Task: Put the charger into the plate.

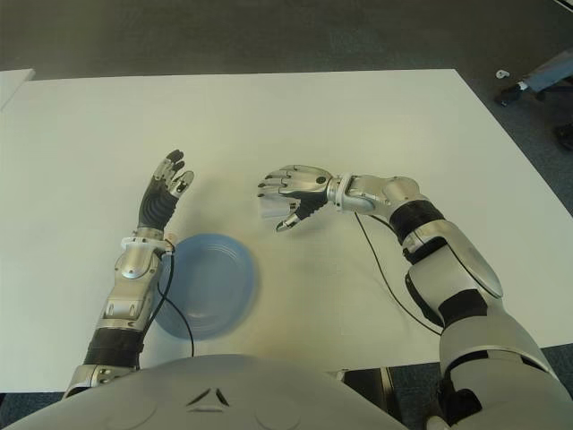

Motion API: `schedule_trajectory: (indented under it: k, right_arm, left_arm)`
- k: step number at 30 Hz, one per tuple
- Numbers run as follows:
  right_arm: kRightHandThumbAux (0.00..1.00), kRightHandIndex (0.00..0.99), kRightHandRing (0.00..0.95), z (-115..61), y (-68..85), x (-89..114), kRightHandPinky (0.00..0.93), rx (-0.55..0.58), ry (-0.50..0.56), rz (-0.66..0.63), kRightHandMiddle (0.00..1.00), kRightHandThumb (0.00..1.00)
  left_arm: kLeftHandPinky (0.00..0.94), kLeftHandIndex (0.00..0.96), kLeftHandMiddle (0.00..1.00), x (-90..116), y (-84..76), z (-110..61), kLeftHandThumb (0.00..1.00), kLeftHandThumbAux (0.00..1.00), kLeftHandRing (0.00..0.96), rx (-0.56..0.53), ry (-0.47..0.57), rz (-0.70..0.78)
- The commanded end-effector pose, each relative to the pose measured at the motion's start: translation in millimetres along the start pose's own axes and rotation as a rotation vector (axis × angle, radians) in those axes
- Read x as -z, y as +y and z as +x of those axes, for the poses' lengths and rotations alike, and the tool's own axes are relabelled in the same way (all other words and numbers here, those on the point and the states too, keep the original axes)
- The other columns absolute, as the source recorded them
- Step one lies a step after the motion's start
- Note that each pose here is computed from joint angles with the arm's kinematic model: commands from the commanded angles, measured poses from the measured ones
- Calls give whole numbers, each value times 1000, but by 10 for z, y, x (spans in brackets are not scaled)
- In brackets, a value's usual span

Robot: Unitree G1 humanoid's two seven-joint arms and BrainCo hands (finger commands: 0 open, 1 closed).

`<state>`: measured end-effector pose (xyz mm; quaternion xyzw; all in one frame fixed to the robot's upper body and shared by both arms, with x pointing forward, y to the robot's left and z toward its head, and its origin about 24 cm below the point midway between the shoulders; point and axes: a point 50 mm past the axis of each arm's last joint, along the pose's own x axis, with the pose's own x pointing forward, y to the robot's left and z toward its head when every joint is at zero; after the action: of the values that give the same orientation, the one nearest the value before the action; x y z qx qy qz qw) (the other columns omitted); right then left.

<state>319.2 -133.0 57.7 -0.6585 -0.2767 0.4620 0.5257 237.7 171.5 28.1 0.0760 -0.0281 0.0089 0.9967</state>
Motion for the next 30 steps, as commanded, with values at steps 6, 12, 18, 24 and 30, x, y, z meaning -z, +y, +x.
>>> schedule_trajectory:
  k: [6, 12, 18, 24, 30]
  right_arm:
    - [116, 0, 0, 42, -7, 13, 0, -11, 7, -18, 0, 337]
    - [128, 0, 0, 51, -7, 18, 0, 3, 22, -13, 0, 358]
    - [131, 0, 0, 55, -1, 31, 0, 49, 52, 1, 0, 356]
    - [125, 0, 0, 70, 3, 41, 0, 82, 74, 16, 0, 340]
    - [115, 0, 0, 84, -2, 38, 0, 130, 88, 20, 0, 336]
  left_arm:
    - [0, 6, 58, 45, -32, -42, 0, 442, 17, 22, 39, -6]
    - [2, 4, 72, 44, -42, -48, 0, 436, 32, 28, 43, -9]
    - [15, 2, 83, 41, -44, -57, 0, 428, 47, 35, 42, -11]
    - [37, 0, 90, 42, -37, -64, 0, 430, 59, 36, 44, -11]
    - [69, 4, 97, 40, -32, -70, 0, 440, 75, 34, 39, -12]
